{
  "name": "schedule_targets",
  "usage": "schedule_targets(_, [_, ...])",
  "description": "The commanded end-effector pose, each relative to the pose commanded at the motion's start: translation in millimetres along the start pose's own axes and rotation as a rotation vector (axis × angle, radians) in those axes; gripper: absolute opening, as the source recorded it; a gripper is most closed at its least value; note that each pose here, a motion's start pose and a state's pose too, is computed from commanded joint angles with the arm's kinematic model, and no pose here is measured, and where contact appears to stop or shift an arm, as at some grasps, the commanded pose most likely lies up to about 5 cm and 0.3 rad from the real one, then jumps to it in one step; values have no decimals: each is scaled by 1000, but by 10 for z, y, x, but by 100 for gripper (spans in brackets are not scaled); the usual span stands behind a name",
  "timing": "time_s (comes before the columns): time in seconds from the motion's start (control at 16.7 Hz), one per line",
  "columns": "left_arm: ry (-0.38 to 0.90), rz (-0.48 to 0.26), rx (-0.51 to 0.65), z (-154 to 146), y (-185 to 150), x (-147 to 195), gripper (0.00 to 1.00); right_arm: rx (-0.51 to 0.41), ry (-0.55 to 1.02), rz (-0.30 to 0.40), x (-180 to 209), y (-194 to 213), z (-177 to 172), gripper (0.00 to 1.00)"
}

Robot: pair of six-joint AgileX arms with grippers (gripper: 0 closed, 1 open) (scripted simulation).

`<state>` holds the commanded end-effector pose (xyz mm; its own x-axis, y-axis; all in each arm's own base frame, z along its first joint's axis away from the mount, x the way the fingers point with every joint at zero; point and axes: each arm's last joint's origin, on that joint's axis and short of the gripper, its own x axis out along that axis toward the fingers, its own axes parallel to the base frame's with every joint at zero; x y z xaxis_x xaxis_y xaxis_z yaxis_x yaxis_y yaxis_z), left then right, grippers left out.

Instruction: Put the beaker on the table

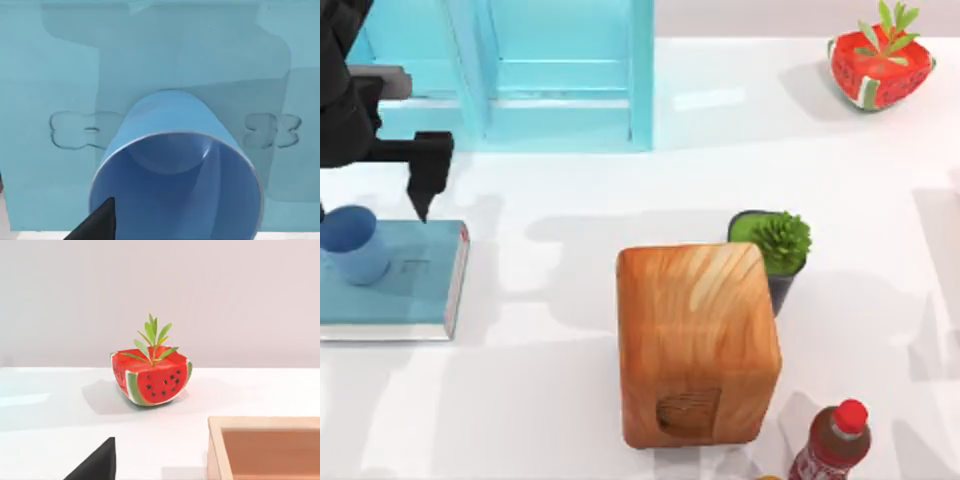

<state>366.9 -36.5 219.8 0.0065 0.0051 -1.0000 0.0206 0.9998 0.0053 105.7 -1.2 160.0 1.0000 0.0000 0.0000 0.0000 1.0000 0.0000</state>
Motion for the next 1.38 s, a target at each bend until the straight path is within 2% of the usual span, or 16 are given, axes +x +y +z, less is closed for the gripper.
schedule_targets(0.24, [4, 0, 0, -38, -1, 394, 100, 0, 0, 0, 0, 0, 0, 100])
schedule_targets(0.54, [6, 1, 0, -44, -1, 432, 100, 0, 0, 0, 0, 0, 0, 100])
schedule_targets(1.32, [6, 1, 0, -44, -1, 432, 2, 0, 0, 0, 0, 0, 0, 100])
schedule_targets(1.38, [6, 1, 0, -44, -1, 432, 0, 0, 0, 0, 0, 0, 0, 100])
